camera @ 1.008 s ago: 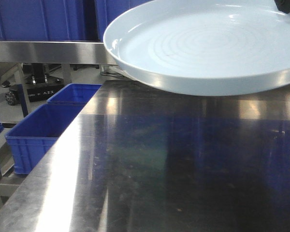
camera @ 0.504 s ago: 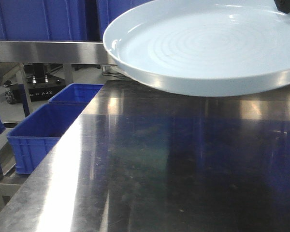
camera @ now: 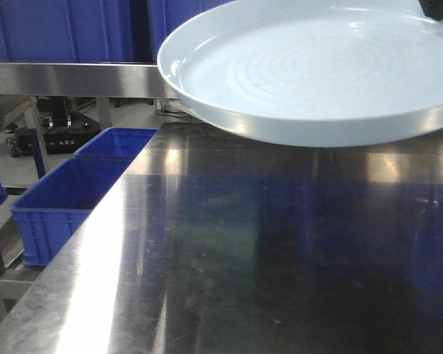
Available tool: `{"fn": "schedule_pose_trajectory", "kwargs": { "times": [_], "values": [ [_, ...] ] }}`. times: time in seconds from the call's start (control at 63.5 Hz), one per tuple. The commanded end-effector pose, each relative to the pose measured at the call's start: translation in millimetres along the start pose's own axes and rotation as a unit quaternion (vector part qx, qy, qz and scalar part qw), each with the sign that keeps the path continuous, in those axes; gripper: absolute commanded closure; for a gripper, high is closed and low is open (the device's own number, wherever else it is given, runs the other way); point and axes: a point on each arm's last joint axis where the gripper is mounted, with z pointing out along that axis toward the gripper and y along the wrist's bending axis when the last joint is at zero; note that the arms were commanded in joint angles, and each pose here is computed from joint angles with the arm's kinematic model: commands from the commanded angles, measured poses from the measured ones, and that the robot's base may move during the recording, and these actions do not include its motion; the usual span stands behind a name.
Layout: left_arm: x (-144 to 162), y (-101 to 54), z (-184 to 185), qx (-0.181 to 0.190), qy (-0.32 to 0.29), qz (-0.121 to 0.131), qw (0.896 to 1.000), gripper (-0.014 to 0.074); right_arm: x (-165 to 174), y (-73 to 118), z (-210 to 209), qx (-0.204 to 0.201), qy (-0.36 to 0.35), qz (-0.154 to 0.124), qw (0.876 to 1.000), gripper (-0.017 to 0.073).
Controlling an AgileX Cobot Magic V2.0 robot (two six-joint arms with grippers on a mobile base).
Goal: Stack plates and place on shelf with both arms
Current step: 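Lift the white plate up off the table with the right gripper, then hold the plate raised in the right gripper while the base turns away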
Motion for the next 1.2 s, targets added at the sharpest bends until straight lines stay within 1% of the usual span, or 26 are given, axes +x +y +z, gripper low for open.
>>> {"fn": "schedule_pose_trajectory", "kwargs": {
  "times": [0.0, 1.181],
  "values": [
    [-1.1, -0.4, -0.5, 0.004, -0.041, -0.004, 0.999, 0.0492, -12.3, 5.1, -10.5, -0.014, -0.051, 0.001, 0.999, 0.0503],
    [-1.1, -0.4, -0.5, 0.004, -0.041, -0.004, 0.999, 0.0492, -12.3, 5.1, -10.5, -0.014, -0.051, 0.001, 0.999, 0.0503]
  ]
}}
